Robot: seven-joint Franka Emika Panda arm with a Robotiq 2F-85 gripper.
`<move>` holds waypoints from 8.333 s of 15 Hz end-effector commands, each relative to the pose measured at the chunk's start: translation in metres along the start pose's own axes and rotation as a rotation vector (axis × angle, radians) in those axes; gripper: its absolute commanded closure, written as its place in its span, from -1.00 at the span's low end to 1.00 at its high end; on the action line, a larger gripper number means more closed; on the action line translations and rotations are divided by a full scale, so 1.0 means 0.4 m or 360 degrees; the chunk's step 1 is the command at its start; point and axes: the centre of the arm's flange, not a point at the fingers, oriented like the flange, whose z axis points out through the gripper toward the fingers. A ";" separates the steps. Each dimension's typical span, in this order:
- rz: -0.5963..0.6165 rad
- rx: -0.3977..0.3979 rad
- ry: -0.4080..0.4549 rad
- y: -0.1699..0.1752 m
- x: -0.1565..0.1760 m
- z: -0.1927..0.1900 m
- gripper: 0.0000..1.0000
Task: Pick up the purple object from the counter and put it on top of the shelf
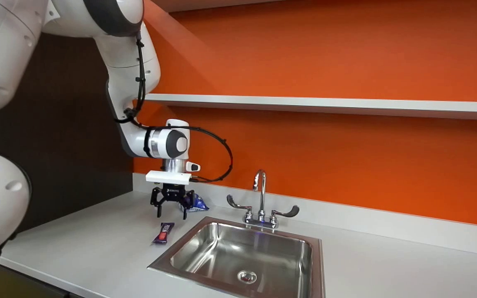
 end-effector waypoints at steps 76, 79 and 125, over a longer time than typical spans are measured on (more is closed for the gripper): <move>0.0014 0.0011 0.0052 -0.151 -0.292 -0.243 0.87; 0.0079 -0.0020 0.0277 -0.183 -0.324 -0.391 0.87; 0.0745 -0.0278 0.0918 -0.091 0.179 -1.229 0.87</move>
